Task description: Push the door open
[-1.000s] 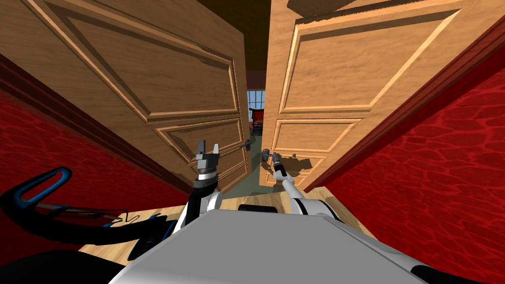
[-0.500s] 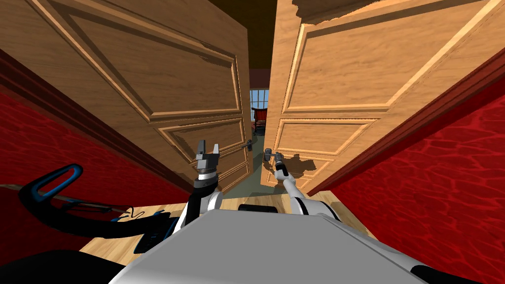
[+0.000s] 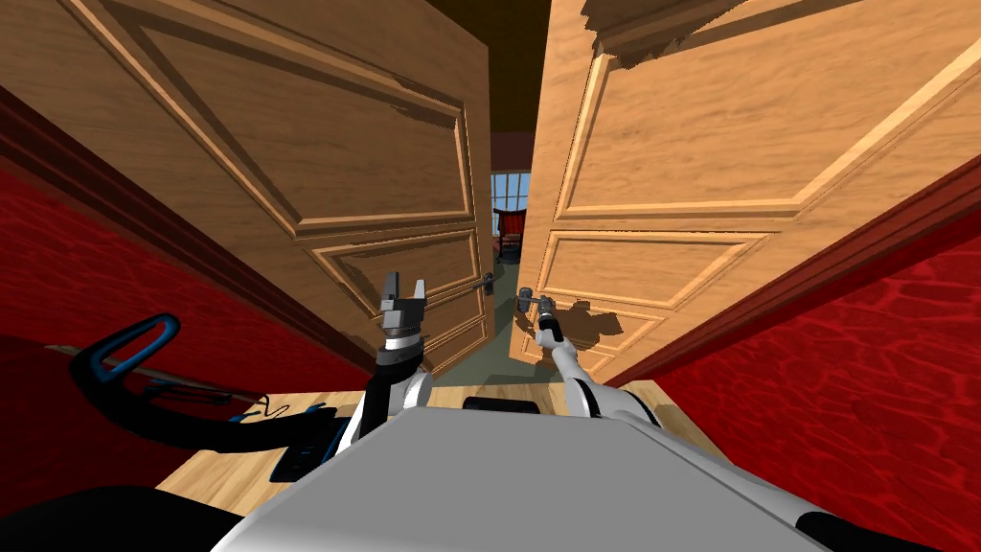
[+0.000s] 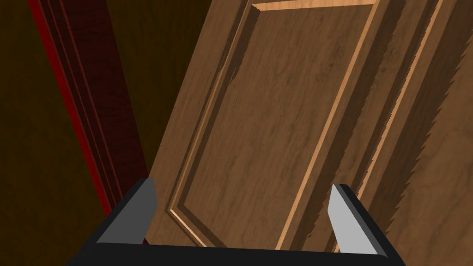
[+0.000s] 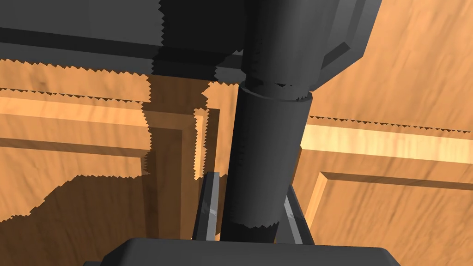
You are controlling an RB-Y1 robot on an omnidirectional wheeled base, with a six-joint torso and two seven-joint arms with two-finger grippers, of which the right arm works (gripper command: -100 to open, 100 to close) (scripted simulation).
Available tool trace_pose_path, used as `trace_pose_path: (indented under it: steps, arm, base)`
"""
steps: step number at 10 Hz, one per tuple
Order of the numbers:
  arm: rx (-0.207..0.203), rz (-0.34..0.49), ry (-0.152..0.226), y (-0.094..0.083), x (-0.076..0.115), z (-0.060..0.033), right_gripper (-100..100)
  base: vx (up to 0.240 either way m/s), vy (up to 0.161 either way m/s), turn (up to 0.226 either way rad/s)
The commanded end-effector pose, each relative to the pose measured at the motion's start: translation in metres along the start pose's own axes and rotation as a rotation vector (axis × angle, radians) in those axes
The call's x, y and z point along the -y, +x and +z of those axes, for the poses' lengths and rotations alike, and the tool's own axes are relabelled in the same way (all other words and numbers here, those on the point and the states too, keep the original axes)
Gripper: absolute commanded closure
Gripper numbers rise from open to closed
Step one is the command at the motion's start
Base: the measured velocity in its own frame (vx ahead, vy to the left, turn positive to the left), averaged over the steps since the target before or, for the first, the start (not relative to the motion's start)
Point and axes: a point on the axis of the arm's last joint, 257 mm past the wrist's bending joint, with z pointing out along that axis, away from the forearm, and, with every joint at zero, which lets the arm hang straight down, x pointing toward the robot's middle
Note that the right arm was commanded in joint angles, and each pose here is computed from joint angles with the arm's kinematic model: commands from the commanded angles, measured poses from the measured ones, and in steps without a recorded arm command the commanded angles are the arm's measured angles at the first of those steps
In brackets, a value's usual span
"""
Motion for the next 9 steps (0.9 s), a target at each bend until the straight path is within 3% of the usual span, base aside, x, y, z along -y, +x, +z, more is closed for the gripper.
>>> trace_pose_path:
  steps: [1, 3, 7, 9]
  arm:
    - [0.018, -0.011, -0.039, -0.014, -0.016, 0.0054, 100]
    - [0.016, -0.011, -0.025, -0.013, -0.009, 0.0035, 100]
    - [0.128, -0.012, -0.035, -0.056, -0.014, 0.0046, 100]
    - [0.13, -0.011, -0.035, -0.056, -0.014, 0.0045, 100]
  base:
    - [0.01, 0.002, 0.006]
    - [0.005, -0.01, 0.003]
    - [0.054, 0.004, 0.125]
    - [0.048, 0.002, 0.022]
